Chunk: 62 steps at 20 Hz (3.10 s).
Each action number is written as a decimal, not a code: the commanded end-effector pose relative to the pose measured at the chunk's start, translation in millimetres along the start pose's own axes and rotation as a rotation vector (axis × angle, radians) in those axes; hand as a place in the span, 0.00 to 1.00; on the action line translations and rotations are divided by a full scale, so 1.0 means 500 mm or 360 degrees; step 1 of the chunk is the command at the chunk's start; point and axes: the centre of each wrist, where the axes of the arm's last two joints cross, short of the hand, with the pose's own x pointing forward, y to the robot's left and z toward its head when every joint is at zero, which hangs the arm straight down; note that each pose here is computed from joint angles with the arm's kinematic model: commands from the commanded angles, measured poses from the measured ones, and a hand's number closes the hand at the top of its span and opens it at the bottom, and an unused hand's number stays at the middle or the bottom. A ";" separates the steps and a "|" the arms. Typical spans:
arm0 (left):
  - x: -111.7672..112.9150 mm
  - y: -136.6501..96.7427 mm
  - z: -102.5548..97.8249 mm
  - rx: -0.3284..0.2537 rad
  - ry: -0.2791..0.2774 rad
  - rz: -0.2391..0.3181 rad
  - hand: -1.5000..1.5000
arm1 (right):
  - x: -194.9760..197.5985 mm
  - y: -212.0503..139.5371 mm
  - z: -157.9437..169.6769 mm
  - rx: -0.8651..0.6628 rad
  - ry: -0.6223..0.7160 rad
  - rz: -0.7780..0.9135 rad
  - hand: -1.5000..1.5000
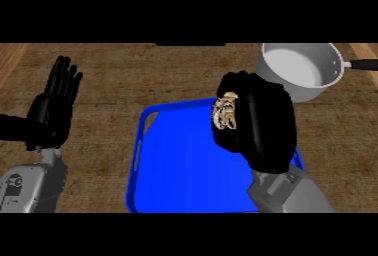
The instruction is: Pick the cupcake from the tray and place it in the pot
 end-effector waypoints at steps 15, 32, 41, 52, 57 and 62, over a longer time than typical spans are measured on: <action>-0.025 -0.008 0.010 -0.0007 0.0011 0.0007 0.50 | -0.447 -0.142 -0.143 -0.0128 0.0406 0.0107 1.00; 0.023 -0.016 -0.010 -0.0055 -0.0034 0.0029 0.50 | -0.661 -0.033 -0.206 0.0029 0.0450 0.0143 1.00; -0.004 -0.009 -0.020 -0.0052 -0.0040 -0.0002 0.50 | -0.693 0.006 -0.187 0.0420 0.0566 -0.0271 0.00; -0.004 -0.031 -0.016 -0.0056 -0.0016 0.0018 0.50 | -0.678 -0.001 -0.217 0.0082 0.0409 -0.0794 0.00; 0.005 -0.011 -0.021 -0.0032 -0.0027 0.0016 0.50 | -0.721 -0.065 -0.217 -0.0096 0.0569 -0.1063 0.00; 0.021 -0.013 -0.022 -0.0026 -0.0034 0.0038 0.50 | -0.783 -0.092 -0.161 -0.0238 0.0616 -0.1142 0.00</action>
